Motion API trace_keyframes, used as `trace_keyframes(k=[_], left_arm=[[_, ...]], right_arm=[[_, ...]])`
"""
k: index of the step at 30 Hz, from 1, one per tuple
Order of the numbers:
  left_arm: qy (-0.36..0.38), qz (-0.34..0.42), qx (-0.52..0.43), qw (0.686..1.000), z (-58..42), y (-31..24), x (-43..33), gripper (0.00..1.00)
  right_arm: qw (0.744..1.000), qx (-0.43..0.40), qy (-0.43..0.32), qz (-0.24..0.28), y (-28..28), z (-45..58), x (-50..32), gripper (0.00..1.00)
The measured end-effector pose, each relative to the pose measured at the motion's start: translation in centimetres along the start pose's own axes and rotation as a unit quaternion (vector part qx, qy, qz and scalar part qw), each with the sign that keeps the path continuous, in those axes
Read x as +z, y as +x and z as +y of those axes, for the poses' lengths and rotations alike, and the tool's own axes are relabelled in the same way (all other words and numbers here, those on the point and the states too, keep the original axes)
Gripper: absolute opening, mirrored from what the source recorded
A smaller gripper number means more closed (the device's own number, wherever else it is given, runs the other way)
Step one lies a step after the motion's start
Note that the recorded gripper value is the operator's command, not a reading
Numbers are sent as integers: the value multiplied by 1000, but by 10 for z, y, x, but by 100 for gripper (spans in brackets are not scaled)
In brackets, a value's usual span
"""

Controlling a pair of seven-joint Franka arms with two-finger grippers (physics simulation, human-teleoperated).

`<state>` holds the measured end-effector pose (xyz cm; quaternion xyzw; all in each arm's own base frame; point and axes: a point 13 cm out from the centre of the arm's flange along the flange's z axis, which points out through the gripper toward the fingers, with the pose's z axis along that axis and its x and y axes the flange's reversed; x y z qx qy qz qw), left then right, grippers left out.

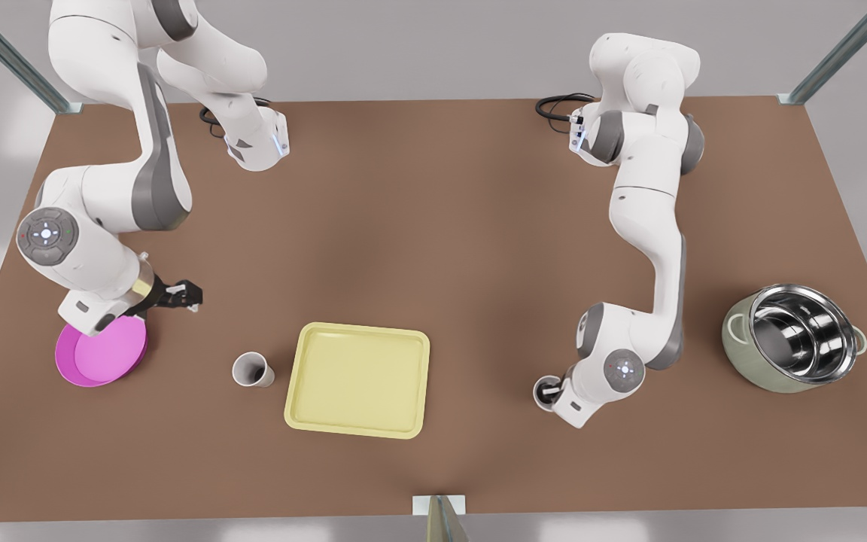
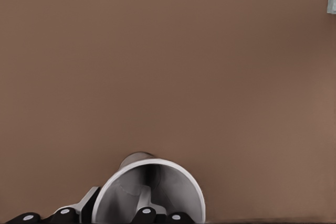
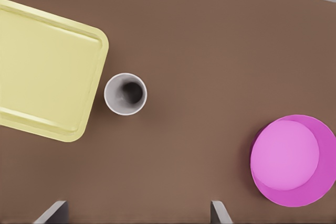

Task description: Use the left arm to pick up the white IKEA cup from the tray and place it on the middle-left position; use the right arm to pick up the white IKEA cup from the tray and place it on the middle-right position

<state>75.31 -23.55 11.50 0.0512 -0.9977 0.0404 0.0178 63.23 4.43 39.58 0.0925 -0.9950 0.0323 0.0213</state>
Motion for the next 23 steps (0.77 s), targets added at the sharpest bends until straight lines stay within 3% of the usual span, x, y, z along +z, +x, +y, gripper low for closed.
trace_keyframes(k=[10, 13, 15, 17, 19, 23], left_arm=[[-35, -15, 71, 997, 1, -1, -23, 100], [-49, -24, 87, 995, 9, 0, -84, 100], [-33, -44, 79, 995, 23, 3, -178, 100], [-9, -51, 57, 997, 60, 29, -282, 100], [-7, -1, 48, 999, 93, 106, -292, 100], [4, 3, 41, 999, 119, 133, -294, 100]], right_arm=[[1000, 8, -8, 13, 6, 5, 1, 100], [1000, 10, -12, 14, 6, 7, 1, 100], [1000, 11, -14, 14, 7, 8, 1, 100], [1000, 12, -16, 14, 7, 9, 1, 100], [1000, 14, -17, 14, 7, 8, 2, 100], [1000, 15, -17, 14, 7, 8, 2, 100]])
